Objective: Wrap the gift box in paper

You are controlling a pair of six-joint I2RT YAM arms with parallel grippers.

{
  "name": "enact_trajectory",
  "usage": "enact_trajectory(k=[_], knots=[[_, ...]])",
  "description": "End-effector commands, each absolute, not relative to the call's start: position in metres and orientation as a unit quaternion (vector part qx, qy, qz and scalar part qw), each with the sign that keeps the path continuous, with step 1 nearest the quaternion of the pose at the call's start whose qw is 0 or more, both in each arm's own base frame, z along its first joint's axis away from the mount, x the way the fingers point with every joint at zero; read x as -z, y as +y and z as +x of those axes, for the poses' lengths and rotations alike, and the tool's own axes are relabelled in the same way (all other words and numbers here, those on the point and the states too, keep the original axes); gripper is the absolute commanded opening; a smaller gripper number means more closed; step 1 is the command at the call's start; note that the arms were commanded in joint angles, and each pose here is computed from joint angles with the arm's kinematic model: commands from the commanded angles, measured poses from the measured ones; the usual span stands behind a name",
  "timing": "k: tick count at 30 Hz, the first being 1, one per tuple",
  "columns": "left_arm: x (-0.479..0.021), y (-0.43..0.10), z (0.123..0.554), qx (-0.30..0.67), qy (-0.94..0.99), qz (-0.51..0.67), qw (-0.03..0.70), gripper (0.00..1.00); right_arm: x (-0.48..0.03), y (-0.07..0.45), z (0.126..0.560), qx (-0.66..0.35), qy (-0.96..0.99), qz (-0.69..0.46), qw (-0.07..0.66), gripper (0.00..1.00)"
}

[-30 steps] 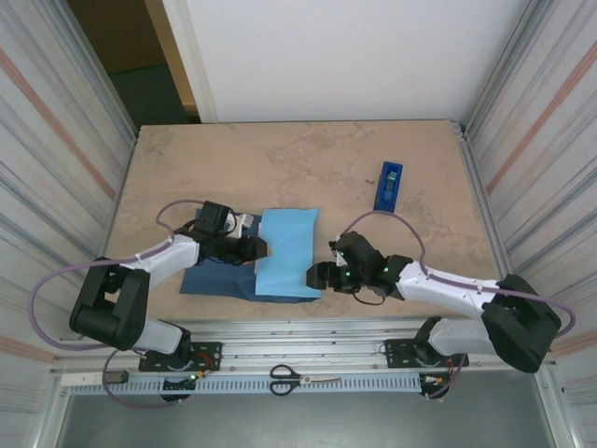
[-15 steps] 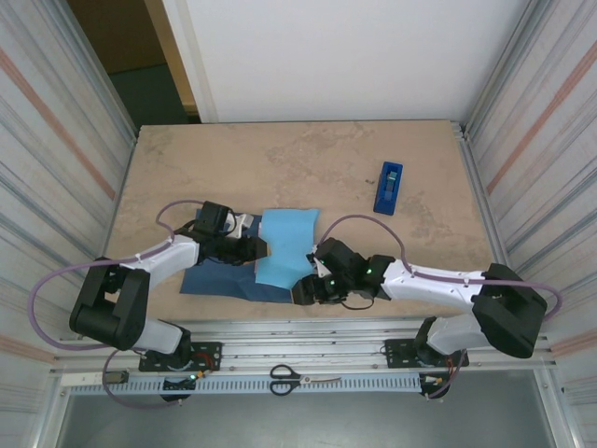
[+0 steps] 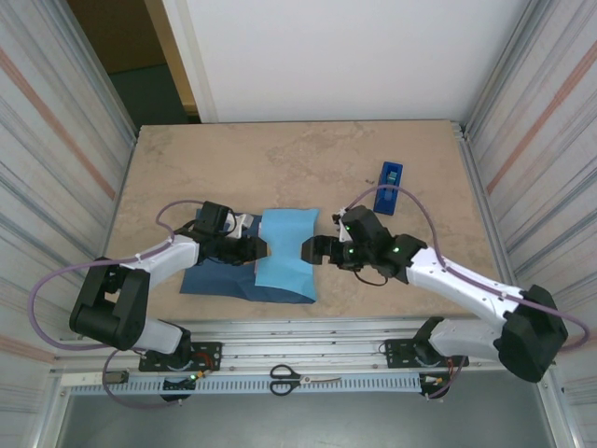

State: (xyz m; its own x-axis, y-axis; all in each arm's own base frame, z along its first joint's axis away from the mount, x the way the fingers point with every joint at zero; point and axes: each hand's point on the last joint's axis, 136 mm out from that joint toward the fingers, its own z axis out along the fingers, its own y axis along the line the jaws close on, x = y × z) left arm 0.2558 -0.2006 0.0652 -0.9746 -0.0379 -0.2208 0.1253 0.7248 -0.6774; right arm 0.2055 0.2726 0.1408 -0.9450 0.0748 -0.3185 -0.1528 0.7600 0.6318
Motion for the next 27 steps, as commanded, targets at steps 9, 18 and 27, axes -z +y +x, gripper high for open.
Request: enact_trajectory(k=[9,18,27], knots=[[-0.036,-0.187,0.233,0.330,0.942,0.008,0.059,0.40,-0.053,0.289,0.154,-0.240,0.969,-0.040,0.041,0.96],[-0.037,-0.186,0.233,0.329,0.942,0.007,0.061,0.39,-0.112,0.284,0.166,-0.278,0.953,-0.067,0.104,1.00],[-0.038,-0.187,0.235,0.331,0.941,0.007,0.065,0.38,-0.137,0.260,0.262,-0.366,0.914,0.086,0.155,0.93]])
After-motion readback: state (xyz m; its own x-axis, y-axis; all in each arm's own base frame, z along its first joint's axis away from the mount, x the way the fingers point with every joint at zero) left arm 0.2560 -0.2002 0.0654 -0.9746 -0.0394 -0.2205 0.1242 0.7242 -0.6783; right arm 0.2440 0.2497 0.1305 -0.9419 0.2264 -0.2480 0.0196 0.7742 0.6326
